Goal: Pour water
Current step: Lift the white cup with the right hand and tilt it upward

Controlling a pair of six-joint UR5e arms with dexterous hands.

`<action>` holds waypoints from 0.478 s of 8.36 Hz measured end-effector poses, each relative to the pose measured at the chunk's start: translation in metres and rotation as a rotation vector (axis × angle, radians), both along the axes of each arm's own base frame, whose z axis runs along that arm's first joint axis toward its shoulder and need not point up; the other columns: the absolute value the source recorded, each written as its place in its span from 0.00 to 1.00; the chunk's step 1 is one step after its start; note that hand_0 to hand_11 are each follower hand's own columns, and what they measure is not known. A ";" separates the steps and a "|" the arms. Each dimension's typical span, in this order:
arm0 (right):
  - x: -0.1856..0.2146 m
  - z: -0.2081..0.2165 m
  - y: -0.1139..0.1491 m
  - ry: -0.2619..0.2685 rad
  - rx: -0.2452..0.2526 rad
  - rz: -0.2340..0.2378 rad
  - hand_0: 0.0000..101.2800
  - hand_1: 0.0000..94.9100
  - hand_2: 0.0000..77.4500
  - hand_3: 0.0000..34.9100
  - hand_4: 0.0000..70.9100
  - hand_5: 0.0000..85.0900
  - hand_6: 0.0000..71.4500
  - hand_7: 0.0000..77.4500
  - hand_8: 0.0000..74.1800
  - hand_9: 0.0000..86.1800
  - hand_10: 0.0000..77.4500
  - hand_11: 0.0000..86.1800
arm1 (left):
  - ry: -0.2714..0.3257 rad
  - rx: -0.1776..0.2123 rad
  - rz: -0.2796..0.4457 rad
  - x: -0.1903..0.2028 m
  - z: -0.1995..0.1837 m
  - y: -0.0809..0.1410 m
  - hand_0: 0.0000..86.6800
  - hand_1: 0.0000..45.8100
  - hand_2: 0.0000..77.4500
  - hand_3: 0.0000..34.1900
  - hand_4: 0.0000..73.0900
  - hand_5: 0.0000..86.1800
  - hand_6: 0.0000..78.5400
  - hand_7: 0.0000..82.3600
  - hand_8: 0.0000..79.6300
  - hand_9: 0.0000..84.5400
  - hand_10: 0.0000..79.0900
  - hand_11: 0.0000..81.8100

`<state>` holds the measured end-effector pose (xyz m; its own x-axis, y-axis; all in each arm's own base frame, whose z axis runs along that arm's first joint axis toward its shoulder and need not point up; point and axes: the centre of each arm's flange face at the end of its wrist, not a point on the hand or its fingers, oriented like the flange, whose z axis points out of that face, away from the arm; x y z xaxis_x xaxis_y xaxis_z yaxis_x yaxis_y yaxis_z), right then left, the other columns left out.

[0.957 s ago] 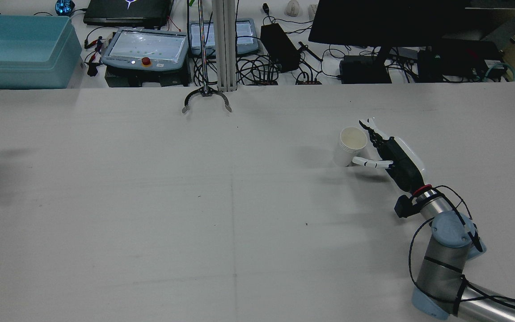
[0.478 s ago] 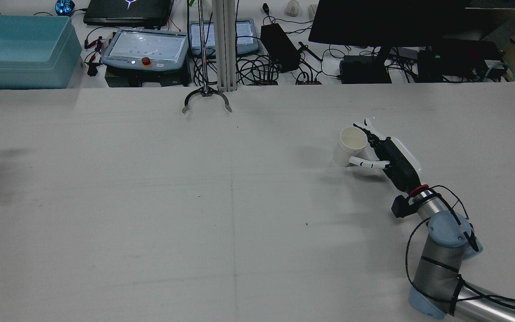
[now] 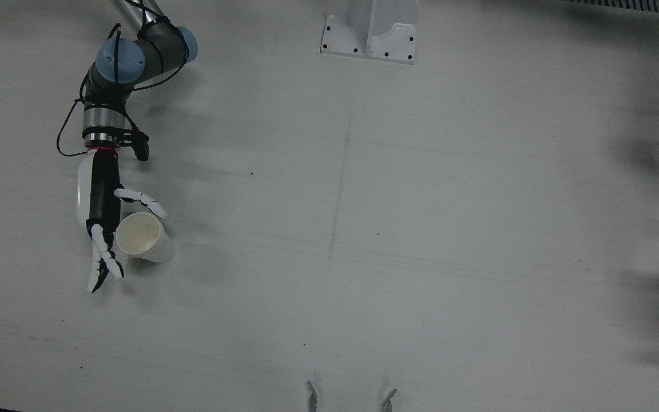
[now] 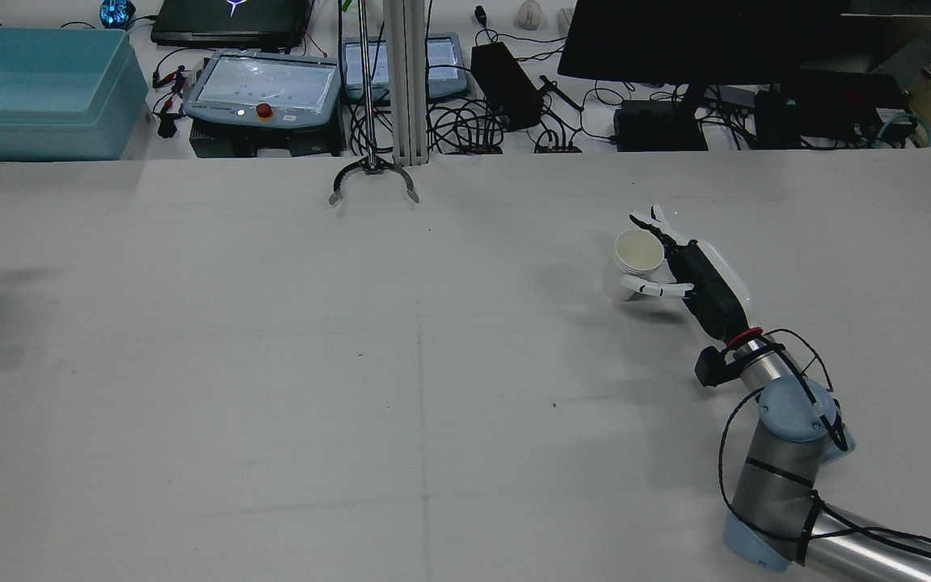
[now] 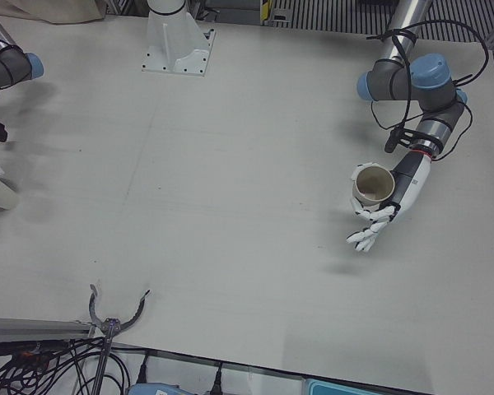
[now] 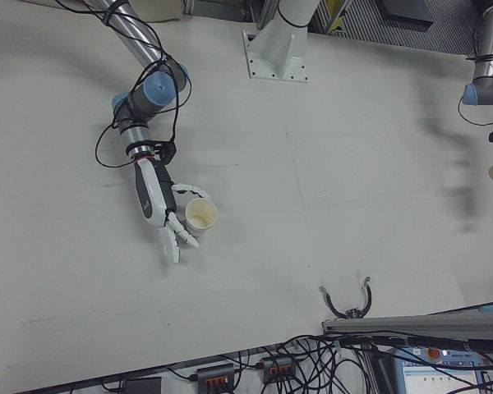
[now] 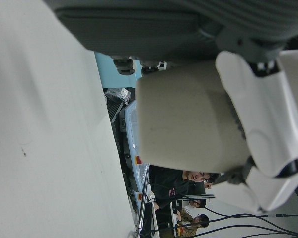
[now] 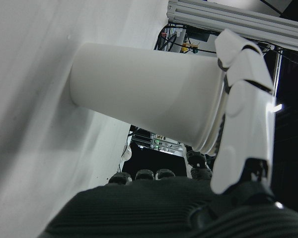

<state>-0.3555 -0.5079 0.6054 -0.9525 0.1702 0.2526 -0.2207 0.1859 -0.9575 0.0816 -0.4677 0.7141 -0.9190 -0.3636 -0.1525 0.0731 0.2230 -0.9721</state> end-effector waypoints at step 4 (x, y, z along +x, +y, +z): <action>-0.005 -0.005 -0.002 0.028 0.012 0.005 0.55 0.28 0.27 0.00 0.09 0.13 0.02 0.04 0.01 0.01 0.01 0.01 | 0.001 0.001 -0.001 -0.001 0.000 0.001 0.56 0.15 0.63 0.00 0.63 0.56 0.26 0.17 0.13 0.10 0.04 0.06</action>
